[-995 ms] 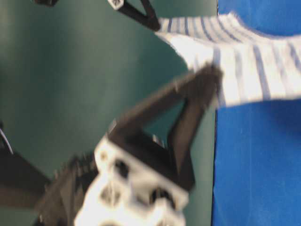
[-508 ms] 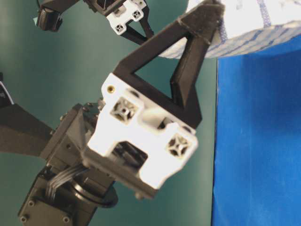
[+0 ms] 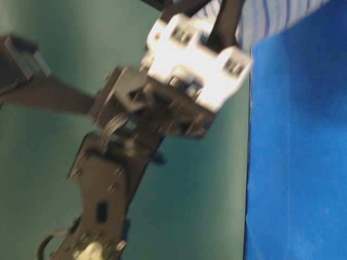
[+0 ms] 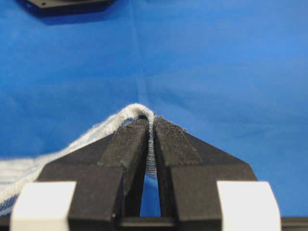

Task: Fold the blue towel.
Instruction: 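Lift the folded towel and swing it, right gripper moving to the far side, then lay the towel lengthwise on the table and release both grippers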

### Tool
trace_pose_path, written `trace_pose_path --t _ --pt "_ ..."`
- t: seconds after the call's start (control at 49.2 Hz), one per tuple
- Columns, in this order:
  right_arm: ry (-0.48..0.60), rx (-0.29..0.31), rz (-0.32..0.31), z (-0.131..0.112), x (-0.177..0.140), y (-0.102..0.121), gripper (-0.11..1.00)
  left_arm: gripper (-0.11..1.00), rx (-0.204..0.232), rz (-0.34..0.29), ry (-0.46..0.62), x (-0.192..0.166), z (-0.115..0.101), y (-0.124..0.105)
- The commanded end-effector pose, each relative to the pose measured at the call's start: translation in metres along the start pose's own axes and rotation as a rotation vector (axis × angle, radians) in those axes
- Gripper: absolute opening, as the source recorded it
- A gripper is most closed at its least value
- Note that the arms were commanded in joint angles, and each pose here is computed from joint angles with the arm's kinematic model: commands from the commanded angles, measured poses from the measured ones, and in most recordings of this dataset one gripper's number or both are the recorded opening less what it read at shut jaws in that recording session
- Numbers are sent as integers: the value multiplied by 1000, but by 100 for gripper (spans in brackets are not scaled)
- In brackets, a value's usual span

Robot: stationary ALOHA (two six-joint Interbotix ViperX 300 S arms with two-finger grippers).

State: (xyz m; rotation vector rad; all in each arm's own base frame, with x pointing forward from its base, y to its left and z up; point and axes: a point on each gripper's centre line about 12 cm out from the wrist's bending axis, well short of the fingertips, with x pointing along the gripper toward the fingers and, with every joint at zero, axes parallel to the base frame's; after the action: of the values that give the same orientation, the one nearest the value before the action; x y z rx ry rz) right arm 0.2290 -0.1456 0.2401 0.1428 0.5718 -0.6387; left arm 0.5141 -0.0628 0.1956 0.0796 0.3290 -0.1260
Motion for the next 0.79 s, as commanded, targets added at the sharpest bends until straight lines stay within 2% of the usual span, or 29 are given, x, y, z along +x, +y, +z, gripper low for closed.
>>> trace_pose_path --t 0.0,0.183,0.447,0.609,0.772 --pt "-13 -1 -4 5 -2 -1 3 2 -1 5 -55 6 17 2" --pt "12 -8 12 8 18 4 3 2 -11 -2 -34 12 7 -2" --pt "33 -27 77 24 81 21 3 2 -30 -34 6 -7 -14 -20" --pt "50 -70 92 36 125 32 3 2 -101 -57 -3 -26 -29 -32" --pt "40 -93 104 50 148 42 3 2 -162 -56 5 -47 -47 -32"
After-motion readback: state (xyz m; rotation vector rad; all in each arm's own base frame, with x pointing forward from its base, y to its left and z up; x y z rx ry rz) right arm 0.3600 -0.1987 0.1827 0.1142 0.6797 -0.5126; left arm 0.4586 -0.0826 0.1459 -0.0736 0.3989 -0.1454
